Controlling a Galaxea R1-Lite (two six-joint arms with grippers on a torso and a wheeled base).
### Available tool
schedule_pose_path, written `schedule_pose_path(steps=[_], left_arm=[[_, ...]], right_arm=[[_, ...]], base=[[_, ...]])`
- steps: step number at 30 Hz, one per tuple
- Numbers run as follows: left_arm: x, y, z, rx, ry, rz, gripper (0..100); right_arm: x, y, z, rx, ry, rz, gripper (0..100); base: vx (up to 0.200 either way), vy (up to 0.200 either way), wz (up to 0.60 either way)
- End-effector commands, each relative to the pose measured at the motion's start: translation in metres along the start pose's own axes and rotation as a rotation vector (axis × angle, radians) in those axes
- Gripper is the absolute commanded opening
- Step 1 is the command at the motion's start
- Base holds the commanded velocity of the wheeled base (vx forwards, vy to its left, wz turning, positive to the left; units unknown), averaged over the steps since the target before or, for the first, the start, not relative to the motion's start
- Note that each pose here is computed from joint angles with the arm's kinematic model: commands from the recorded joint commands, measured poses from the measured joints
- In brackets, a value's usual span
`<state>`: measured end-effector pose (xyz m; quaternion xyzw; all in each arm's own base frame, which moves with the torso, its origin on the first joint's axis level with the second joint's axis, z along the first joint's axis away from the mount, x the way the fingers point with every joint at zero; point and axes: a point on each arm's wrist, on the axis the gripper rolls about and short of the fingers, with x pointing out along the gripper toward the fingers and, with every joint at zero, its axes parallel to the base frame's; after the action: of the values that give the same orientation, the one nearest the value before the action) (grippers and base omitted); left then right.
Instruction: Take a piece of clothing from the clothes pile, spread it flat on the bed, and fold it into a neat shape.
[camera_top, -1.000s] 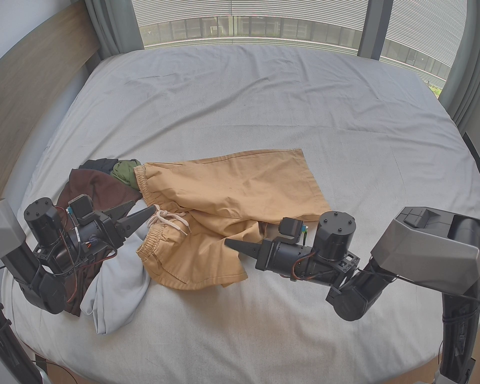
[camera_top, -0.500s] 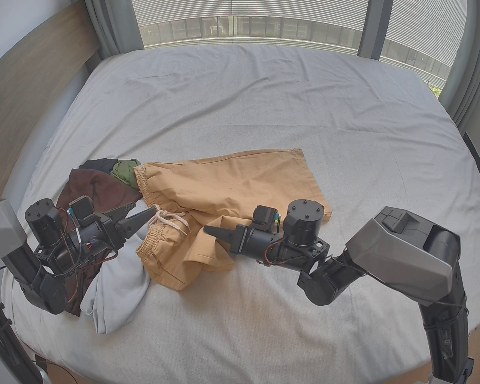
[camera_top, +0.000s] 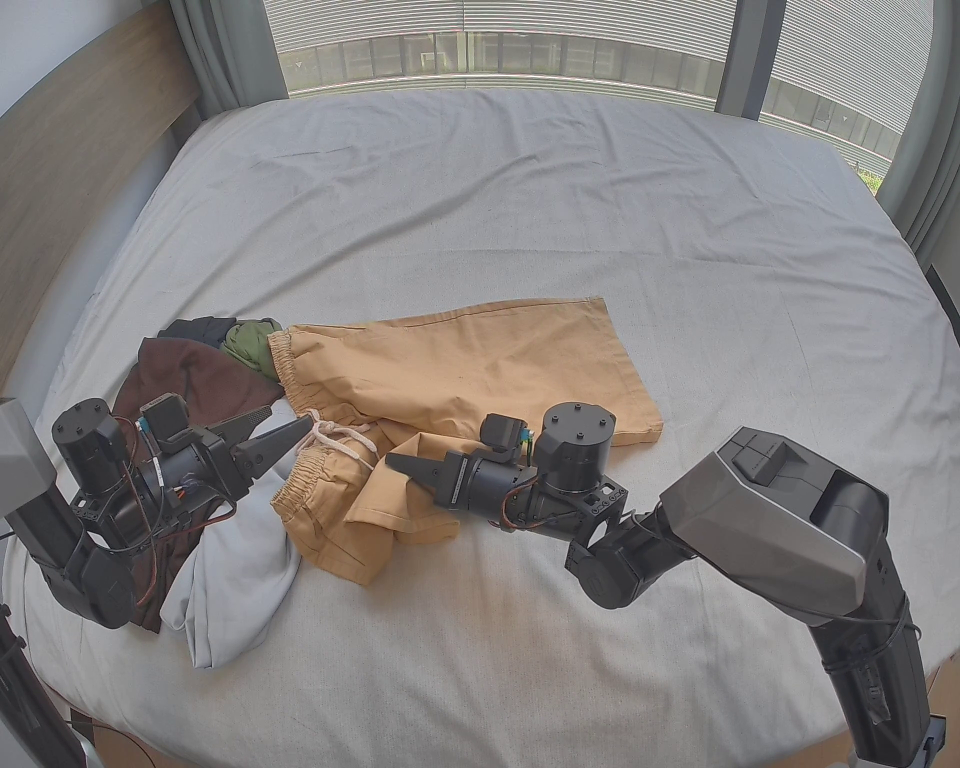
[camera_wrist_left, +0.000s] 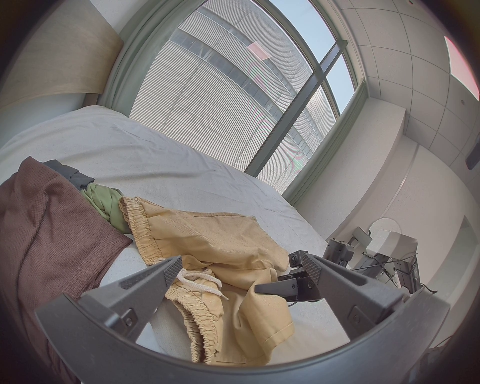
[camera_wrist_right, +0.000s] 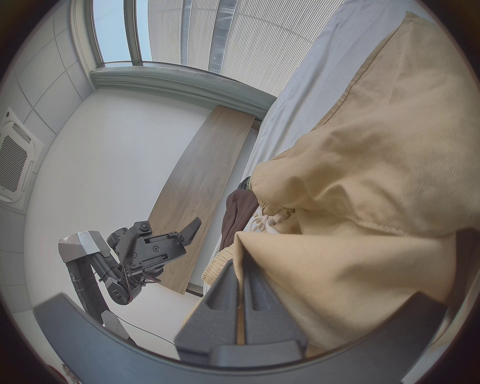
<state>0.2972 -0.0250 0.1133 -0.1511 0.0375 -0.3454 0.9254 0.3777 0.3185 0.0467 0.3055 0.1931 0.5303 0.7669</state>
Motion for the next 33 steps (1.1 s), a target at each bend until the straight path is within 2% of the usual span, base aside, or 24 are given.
schedule_pose_path(steps=[1, 6, 7, 13, 16, 21, 24, 27, 33], left_arm=[[0.0, 0.0, -0.001, -0.002, 0.001, 0.0, 100], [0.0, 0.0, -0.001, -0.002, 0.001, 0.0, 100], [0.0, 0.0, 0.0, -0.001, 0.0, 0.0, 100], [-0.001, 0.003, 0.0, -0.002, -0.003, 0.009, 100], [-0.003, 0.005, 0.002, -0.002, -0.007, 0.017, 100], [-0.001, 0.003, 0.001, 0.0, -0.005, 0.009, 100], [-0.002, 0.003, 0.001, -0.001, -0.004, 0.01, 100], [-0.002, 0.004, 0.001, -0.001, -0.005, 0.013, 100], [-0.002, 0.003, 0.002, 0.0, -0.006, 0.012, 100]], right_arm=[[0.005, -0.004, -0.005, 0.001, 0.005, 0.002, 0], [0.009, -0.002, -0.008, -0.001, 0.009, 0.012, 0], [0.01, -0.002, -0.011, 0.002, 0.016, 0.013, 100], [0.005, 0.002, -0.006, -0.004, -0.003, 0.003, 100], [-0.009, 0.02, 0.009, -0.01, -0.019, -0.002, 100], [-0.061, 0.047, 0.027, -0.02, -0.014, -0.071, 100], [-0.082, 0.052, 0.03, -0.053, -0.011, -0.107, 100], [-0.096, 0.055, 0.028, -0.069, -0.02, -0.145, 100], [-0.107, 0.045, 0.009, -0.062, 0.031, -0.196, 100]], base=[[0.0, 0.0, 0.0], [0.0, 0.0, 0.0], [0.0, 0.0, 0.0], [0.0, 0.0, 0.0], [0.0, 0.0, 0.0], [0.0, 0.0, 0.0], [0.0, 0.0, 0.0], [0.0, 0.0, 0.0], [0.0, 0.0, 0.0]])
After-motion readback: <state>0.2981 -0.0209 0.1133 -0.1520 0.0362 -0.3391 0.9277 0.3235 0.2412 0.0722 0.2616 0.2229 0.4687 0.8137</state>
